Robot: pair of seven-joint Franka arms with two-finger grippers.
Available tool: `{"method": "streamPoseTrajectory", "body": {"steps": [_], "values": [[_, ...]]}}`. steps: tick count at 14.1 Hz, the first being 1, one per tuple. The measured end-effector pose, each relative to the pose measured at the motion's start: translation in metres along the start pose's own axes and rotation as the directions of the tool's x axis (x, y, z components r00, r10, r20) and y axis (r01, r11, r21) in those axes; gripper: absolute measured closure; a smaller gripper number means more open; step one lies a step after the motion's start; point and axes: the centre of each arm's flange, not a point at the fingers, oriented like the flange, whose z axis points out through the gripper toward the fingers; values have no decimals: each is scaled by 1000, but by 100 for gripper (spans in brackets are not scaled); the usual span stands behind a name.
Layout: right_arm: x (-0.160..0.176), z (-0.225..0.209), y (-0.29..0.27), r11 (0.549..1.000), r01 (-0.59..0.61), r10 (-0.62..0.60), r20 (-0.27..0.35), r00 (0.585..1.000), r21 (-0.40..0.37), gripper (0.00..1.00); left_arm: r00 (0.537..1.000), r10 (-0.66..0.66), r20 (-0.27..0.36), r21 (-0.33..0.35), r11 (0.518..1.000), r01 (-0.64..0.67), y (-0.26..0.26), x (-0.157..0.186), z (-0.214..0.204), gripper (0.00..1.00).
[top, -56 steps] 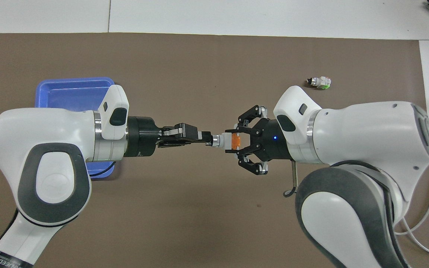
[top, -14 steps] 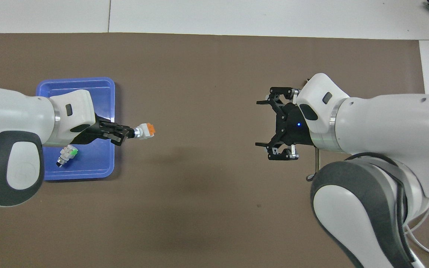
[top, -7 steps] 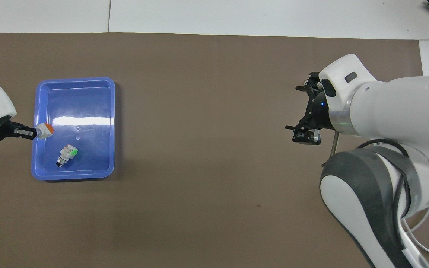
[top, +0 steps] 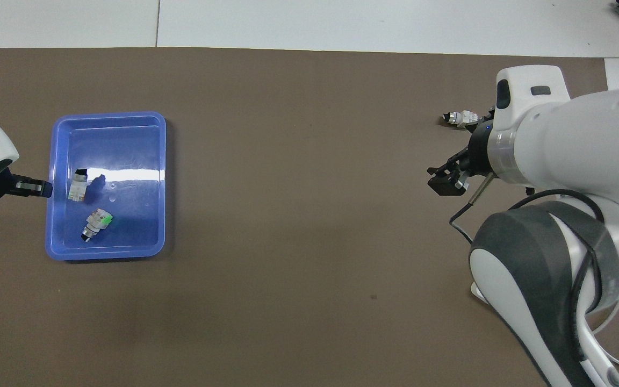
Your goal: Turn and place switch with both arms
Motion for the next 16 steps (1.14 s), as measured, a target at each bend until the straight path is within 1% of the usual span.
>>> {"method": "streamPoseTrajectory", "body": {"steps": [1,2,4,6,8,10,11,13,14,16], "values": [[-1,0,3,996,-93,93,4,996,-10,0,1000,5,14,-4,1000,-5,2,6,-12,38],[-2,-1,6,983,-182,182,3,983,-19,0,999,12,35,-9,1000,-11,5,14,-28,34],[-3,-4,11,944,-327,327,-3,945,-35,0,997,12,72,-17,1000,-11,17,30,-63,34],[-4,-8,14,889,-456,456,-11,890,-49,0,994,14,108,-33,999,-10,32,39,-95,34],[-8,-13,24,830,-553,553,-20,833,-69,0,990,15,138,-80,997,-4,43,40,-117,34],[-16,-18,38,779,-622,623,-19,782,-77,0,991,15,136,-99,995,-2,45,38,-135,33],[-21,-22,45,762,-642,644,-7,765,-83,0,992,15,126,-98,995,-2,45,38,-141,27],[-29,-30,55,739,-667,671,16,741,-92,0,994,14,106,-95,995,-3,45,38,-149,7],[-34,-35,61,727,-679,684,27,729,-98,0,995,13,94,-93,996,-4,45,38,-151,1],[-50,-43,76,699,-707,715,58,697,-113,0,997,11,73,-88,996,-5,44,41,-153,1]]}}
